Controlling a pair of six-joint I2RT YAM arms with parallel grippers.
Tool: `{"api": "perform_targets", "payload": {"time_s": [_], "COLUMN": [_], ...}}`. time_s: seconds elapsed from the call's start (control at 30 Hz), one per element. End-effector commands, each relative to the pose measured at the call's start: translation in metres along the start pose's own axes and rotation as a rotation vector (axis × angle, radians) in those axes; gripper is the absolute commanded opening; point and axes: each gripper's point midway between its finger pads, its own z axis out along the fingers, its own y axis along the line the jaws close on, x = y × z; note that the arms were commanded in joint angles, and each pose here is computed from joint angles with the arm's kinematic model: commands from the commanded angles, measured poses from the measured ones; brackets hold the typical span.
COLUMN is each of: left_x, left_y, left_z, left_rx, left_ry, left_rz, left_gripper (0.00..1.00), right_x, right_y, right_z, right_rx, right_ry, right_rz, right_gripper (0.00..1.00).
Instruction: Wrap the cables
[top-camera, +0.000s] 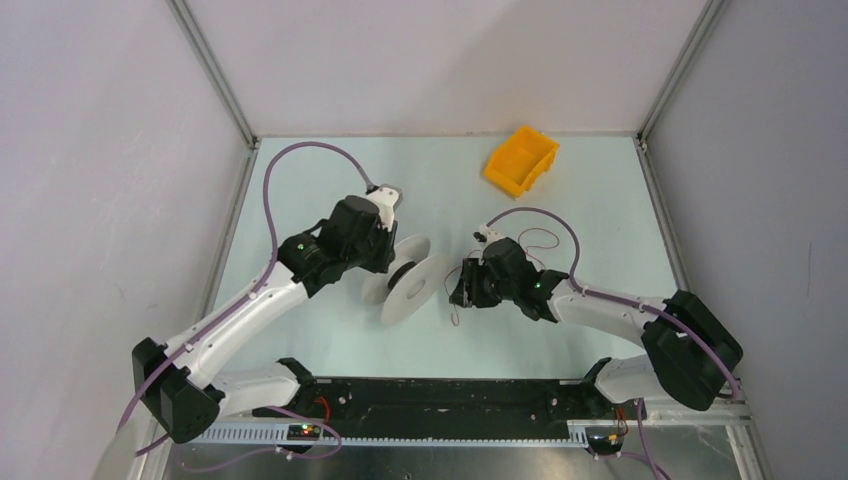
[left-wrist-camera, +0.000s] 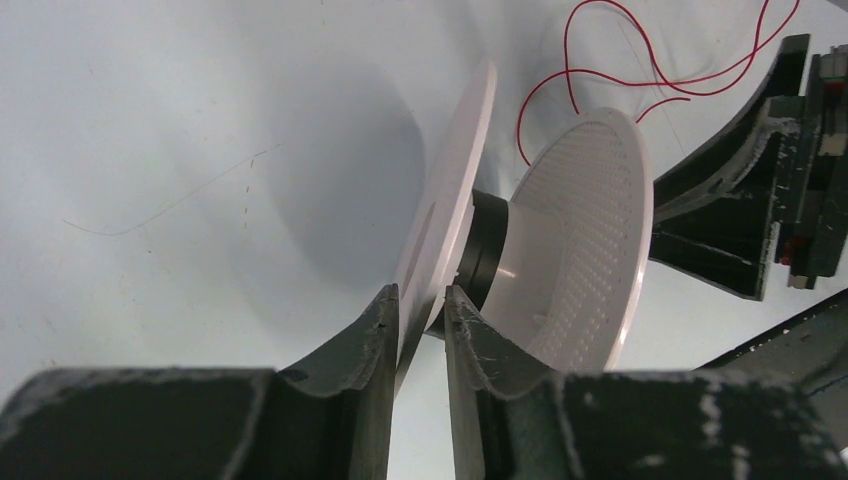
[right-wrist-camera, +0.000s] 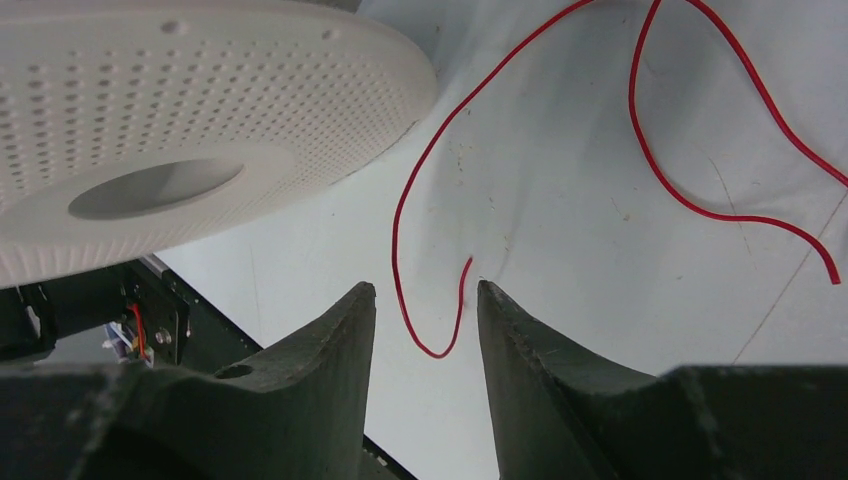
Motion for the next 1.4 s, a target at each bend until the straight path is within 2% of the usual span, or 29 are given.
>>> {"api": "perform_targets", "payload": {"time_s": [0.0,0.5,0.57,0.63,0.73,0.97,1.17,1.3,1.37], "left_x": [-0.004,-0.006,-0.006,-0.007,-0.011,-0.022,-0.061,-0.072,-0.074], "left_y": [-0.005,-0.005,-0.004,-0.004,-0.001,0.000,0.001,-0.034,-0.055], "left_z": [-0.006,-0.007,-0.007,-0.009,-0.014,-0.024,-0.060,-0.081,-0.091], "left_rx": [0.027,0.031,0.026,0.025,0.014,0.017,0.030,0.244,0.340], "left_ry": [-0.024,-0.031,-0.032,-0.039,-0.062,-0.105,-0.263,-0.405,-0.490], "left_rz": [-0.030,-0.030,-0.029,-0.025,-0.022,0.003,0.103,0.355,0.433], "left_gripper": [0.26,0.27,0.27,0.27,0.27,0.31,0.36,0.40,0.44], "right_x": [-0.017,-0.016,-0.016,-0.021,-0.039,-0.096,-0.126,-0.142,-0.147], "right_y": [0.012,0.013,0.012,0.013,0.025,0.066,0.088,0.098,0.102], "right_z": [0.008,0.021,0.021,0.016,-0.002,-0.072,-0.110,-0.119,-0.120], "right_rx": [-0.021,-0.033,-0.025,-0.029,-0.076,-0.247,-0.366,-0.432,-0.458], "right_ry": [-0.069,-0.060,-0.064,-0.078,-0.131,-0.351,-0.455,-0.496,-0.503], "right_rz": [0.054,0.137,0.145,0.158,0.191,0.279,0.411,0.534,0.590], "right_gripper": [0.45,0.34,0.27,0.15,0.00,0.00,0.00,0.00,0.00]}}
